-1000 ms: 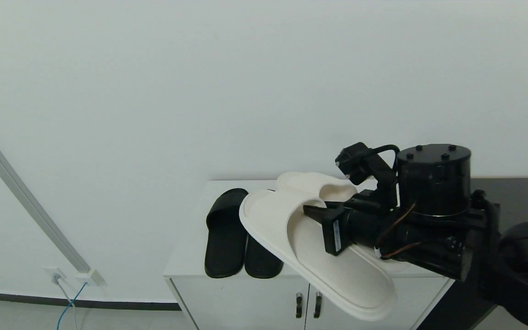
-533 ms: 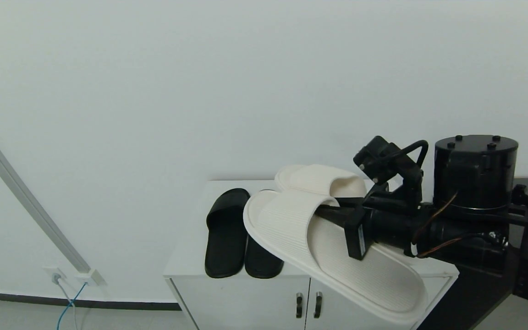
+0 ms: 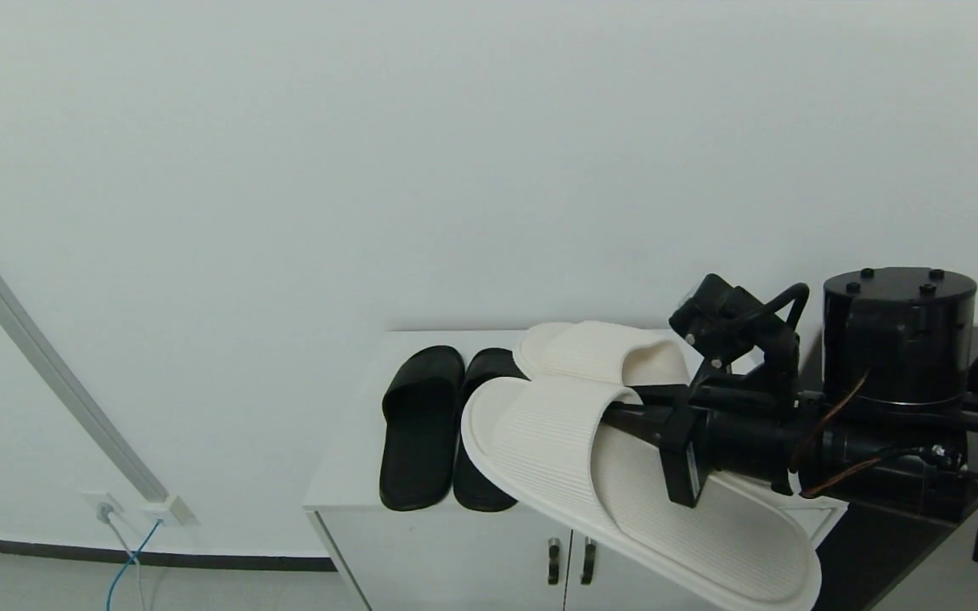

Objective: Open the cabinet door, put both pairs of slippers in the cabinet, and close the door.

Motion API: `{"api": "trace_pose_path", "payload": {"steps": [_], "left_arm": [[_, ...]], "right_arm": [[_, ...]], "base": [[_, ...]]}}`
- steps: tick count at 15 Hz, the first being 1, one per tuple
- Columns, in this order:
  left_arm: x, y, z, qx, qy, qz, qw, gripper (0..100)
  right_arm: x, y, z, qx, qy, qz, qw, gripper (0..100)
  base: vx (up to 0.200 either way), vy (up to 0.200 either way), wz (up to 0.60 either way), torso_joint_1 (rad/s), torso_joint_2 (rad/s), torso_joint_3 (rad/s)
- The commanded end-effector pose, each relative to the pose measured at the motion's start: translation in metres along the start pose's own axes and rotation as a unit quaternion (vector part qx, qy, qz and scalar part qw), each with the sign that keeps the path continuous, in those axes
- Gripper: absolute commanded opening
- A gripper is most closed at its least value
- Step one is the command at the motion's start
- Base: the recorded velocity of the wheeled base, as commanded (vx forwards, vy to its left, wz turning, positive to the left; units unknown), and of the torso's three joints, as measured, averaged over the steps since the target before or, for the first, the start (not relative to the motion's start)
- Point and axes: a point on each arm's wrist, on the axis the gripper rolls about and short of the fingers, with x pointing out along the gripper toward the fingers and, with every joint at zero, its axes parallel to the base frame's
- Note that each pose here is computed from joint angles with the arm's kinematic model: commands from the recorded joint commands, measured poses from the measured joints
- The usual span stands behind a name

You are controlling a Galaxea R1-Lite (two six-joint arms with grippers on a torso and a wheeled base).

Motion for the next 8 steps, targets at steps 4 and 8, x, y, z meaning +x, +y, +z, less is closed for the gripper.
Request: {"api": "trace_pose_path", "payload": {"steps": [4,8], "left_arm": [[0.0,0.0,0.0,-0.001,0.0,0.0,1.0,0],[0.0,0.0,0.0,-0.001,0.0,0.0,1.0,0]], "right_arm": [[-0.003,0.002,-0.009,0.005,0.014,0.003,1.0,0],[-0.011,0.004,-0.014,0.016,0.021,0.004,1.0,0]], "base": [[-0.2,0.0,0.0,-0.004,0.0,0.002],[0.0,0.0,0.0,0.0,0.0,0.0]]}}
